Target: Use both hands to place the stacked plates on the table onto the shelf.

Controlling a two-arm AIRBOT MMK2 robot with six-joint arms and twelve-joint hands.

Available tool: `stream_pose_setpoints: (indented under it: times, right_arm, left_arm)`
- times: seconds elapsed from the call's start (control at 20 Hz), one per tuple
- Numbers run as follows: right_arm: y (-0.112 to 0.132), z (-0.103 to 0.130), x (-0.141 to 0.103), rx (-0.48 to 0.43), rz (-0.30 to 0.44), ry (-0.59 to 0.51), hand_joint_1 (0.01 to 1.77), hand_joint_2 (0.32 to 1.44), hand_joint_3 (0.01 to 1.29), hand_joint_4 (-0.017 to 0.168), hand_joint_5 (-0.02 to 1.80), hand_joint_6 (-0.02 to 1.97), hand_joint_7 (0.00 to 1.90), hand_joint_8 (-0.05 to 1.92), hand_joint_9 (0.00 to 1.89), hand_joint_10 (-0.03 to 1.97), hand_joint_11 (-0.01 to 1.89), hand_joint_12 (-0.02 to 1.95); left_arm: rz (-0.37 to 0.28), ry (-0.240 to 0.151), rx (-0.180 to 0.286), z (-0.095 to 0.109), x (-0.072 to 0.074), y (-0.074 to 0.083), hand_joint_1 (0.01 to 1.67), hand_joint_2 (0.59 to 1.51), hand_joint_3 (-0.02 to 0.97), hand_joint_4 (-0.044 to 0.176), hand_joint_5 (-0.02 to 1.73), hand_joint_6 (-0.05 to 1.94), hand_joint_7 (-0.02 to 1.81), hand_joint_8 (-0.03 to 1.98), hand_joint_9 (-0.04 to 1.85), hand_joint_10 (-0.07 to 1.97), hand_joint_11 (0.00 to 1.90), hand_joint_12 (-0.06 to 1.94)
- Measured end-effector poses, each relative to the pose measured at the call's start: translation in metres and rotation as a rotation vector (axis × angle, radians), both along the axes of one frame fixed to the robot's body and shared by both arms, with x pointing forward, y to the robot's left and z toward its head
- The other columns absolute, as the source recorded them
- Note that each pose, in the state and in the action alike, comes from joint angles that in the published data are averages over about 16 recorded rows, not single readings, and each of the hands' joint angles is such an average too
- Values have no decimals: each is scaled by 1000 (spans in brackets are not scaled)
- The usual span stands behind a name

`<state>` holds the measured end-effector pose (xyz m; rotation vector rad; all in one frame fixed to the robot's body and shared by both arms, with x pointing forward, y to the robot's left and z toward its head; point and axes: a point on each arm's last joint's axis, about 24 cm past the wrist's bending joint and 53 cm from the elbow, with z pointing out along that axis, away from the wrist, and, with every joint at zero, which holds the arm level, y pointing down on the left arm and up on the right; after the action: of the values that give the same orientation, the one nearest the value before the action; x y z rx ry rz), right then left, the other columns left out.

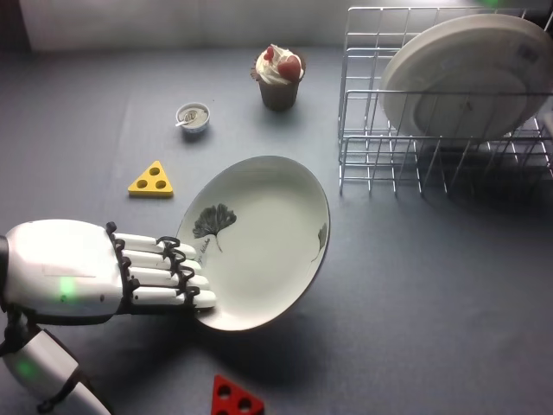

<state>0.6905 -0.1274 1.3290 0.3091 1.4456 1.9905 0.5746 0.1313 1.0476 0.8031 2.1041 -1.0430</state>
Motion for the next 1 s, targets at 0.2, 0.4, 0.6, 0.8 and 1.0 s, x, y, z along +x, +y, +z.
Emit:
stream_pose_setpoints:
  times: [0.2, 0.4, 0.6, 0.8, 1.0]
  right_arm:
    - [30, -18, -28, -101, 113, -29, 659, 984, 13, -4, 311, 9, 320, 14, 329, 23, 376, 12]
    - [52, -44, -42, -221, 164, -51, 708, 973, 13, -4, 252, 10, 264, 14, 285, 23, 335, 12]
    - [70, -70, -48, -343, 181, -102, 843, 941, 13, -4, 207, 10, 210, 14, 246, 23, 308, 14]
    - [91, -90, -51, -442, 179, -177, 1010, 911, 13, -4, 185, 10, 174, 14, 221, 22, 303, 22]
    - [112, -103, -53, -514, 172, -255, 1170, 892, 13, -4, 168, 10, 143, 14, 192, 22, 292, 22]
  left_arm:
    - [4, 8, 4, -3, -1, 1, 131, 912, 4, -8, 9, -24, 28, -5, 38, -8, 26, -20]
    - [5, 9, 4, -4, -1, 1, 130, 913, 3, -7, 9, -26, 27, -5, 35, -6, 23, -21]
    - [5, 10, 4, -4, -1, 2, 133, 911, 4, -7, 10, -25, 29, -5, 36, -4, 22, -20]
    - [5, 10, 3, -4, 0, 2, 136, 909, 4, -7, 13, -25, 33, -5, 39, -6, 22, -20]
    - [5, 10, 1, -4, 0, 2, 136, 911, 4, -6, 14, -25, 35, -5, 43, -7, 23, -20]
